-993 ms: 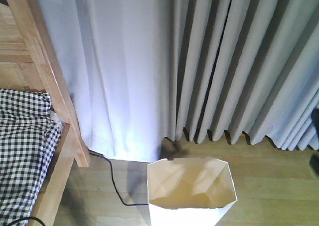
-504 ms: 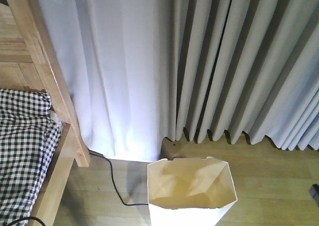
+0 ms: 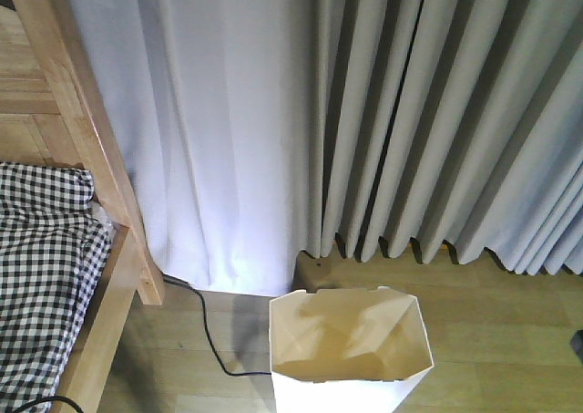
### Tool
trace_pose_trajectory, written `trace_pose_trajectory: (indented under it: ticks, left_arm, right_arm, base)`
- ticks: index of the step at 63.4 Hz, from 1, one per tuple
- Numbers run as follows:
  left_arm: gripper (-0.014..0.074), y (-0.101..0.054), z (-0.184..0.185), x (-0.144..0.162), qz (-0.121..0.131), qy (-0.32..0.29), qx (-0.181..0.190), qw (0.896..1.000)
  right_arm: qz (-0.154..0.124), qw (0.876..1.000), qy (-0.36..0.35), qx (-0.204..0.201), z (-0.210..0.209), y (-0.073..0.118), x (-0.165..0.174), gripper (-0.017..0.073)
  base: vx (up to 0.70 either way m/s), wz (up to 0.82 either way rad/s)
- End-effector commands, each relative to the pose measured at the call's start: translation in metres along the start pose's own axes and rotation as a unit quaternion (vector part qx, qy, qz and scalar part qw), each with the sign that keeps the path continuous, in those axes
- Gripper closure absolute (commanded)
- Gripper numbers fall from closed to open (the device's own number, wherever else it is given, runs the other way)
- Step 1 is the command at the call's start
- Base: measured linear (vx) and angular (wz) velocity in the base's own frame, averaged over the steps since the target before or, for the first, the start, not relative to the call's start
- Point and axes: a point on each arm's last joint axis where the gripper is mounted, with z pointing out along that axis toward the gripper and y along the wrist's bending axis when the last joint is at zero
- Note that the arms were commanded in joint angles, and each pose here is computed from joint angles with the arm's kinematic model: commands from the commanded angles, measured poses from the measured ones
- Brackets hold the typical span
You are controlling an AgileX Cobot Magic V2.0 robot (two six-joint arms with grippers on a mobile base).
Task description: Move trash bin to bedside with robot
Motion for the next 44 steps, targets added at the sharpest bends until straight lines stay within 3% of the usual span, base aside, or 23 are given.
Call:
trace_pose_trajectory:
  ticks: [1, 8, 20, 26, 38, 44]
  left_arm:
    - [0.0599, -0.001, 0.001, 0.001, -0.001, -0.033, 0.005, 0.999]
    - [0.0599, -0.001, 0.001, 0.001, -0.001, -0.033, 0.005, 0.999]
    - [0.0599, -0.001, 0.001, 0.001, -0.001, -0.033, 0.005, 0.999]
    - [0.0599, -0.001, 0.001, 0.001, -0.001, -0.033, 0.005, 0.999]
    - [0.0599, -0.001, 0.001, 0.001, -0.001, -0.033, 0.005, 0.999]
    - [0.0599, -0.001, 0.001, 0.001, -0.001, -0.033, 0.005, 0.999]
  right_arm:
    - [-0.001, 0.999, -0.028, 0.036, 0.000, -0.008, -0.012, 0.0569]
    - [-0.013, 0.998, -0.021, 0.050, -0.001, -0.010, -0.011, 0.0569]
    - [0.038, 0.994, -0.026, 0.099, -0.009, -0.017, -0.010, 0.0569]
    - [0.043, 0.992, -0.033, 0.113, -0.013, -0.018, -0.008, 0.0569]
    - [0.034, 0.991, -0.047, 0.118, -0.013, -0.010, 0.038, 0.0569]
    - [0.047, 0.990, -0.059, 0.117, -0.016, -0.005, 0.061, 0.0569]
  base:
    - [0.00, 0.00]
    - [0.00, 0.00]
    - [0.00, 0.00]
    - [0.00, 0.00]
    - [0.00, 0.00]
    - [0.00, 0.00]
